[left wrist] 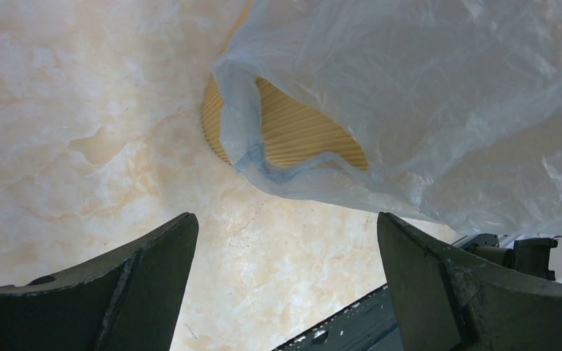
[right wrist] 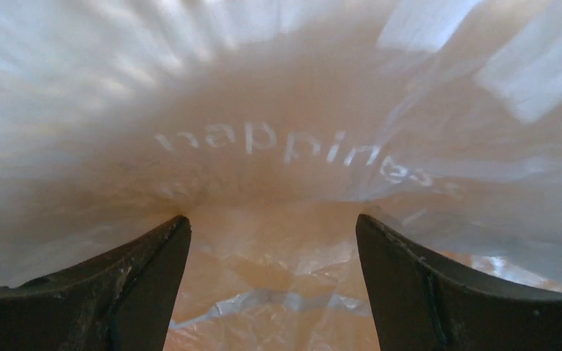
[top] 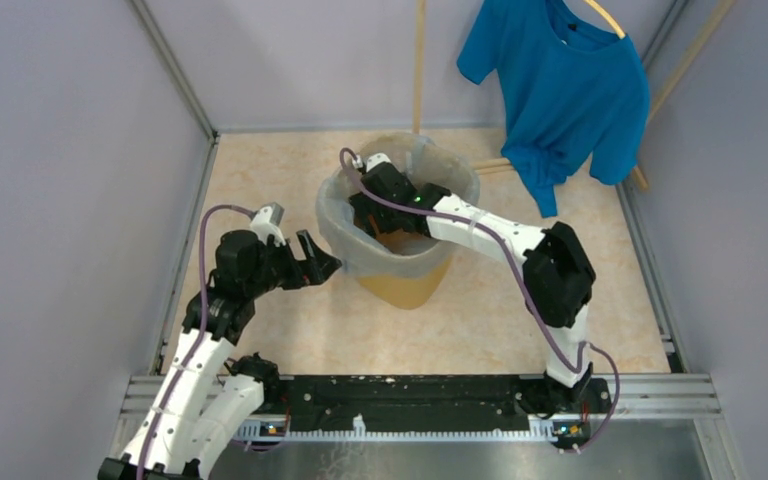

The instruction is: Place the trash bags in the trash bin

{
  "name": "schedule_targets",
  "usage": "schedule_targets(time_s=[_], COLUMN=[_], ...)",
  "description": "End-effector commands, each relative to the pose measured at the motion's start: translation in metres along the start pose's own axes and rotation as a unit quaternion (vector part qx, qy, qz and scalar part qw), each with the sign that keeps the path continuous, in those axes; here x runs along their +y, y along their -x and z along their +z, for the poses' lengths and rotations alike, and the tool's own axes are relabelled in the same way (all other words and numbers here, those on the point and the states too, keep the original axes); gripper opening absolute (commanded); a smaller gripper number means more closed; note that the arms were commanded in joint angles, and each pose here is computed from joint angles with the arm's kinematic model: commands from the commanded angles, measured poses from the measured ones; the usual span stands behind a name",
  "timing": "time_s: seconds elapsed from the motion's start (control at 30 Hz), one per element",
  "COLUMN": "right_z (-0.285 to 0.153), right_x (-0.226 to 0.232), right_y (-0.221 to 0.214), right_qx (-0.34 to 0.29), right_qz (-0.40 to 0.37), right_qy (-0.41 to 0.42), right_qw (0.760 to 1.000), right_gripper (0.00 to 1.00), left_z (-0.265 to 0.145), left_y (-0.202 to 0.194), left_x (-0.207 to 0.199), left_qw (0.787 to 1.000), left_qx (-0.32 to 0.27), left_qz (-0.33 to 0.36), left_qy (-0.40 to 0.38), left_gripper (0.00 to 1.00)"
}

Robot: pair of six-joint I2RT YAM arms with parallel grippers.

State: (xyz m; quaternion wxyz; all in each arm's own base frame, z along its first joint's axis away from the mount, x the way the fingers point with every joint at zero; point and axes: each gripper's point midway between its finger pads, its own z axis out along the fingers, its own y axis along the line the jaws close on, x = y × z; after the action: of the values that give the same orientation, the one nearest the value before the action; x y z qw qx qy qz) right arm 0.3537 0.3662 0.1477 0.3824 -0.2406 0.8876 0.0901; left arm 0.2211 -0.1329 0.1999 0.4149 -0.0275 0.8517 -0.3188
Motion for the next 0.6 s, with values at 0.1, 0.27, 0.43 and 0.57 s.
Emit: schedule_targets(time_s=[0.1, 0.27, 0.43, 0.57], right_z=[0.024, 0.018, -0.024, -0.081], right_x=[0.009, 0.008, 0.0, -0.014], right_y=[0.006, 0.012, 0.042, 0.068], right_qx=[-0.013, -0.016, -0.05, -0.094], right_qz=[0.003, 0.004, 0.008, 0.012], right_qy=[0.001, -0.003, -0.001, 0.003], right_qw=[1.0, 1.0, 0.999, 0.996], right_gripper=[0.84, 0.84, 0.85, 0.97], left_z=[-0.012, -0.015, -0.019, -0.026], left_y=[0.015, 0.019, 0.028, 0.033], left_x=[-0.012, -0.015, -0.015, -0.013], left_qw=[1.0, 1.0, 0.999, 0.998], left_qx=[-0.022, -0.026, -0.039, -0.058], left_qz=[0.006, 0.008, 0.017, 0.009], left_qy=[-0.006, -0.007, 0.003, 0.017], left_gripper=[0.98, 0.98, 0.98, 0.98])
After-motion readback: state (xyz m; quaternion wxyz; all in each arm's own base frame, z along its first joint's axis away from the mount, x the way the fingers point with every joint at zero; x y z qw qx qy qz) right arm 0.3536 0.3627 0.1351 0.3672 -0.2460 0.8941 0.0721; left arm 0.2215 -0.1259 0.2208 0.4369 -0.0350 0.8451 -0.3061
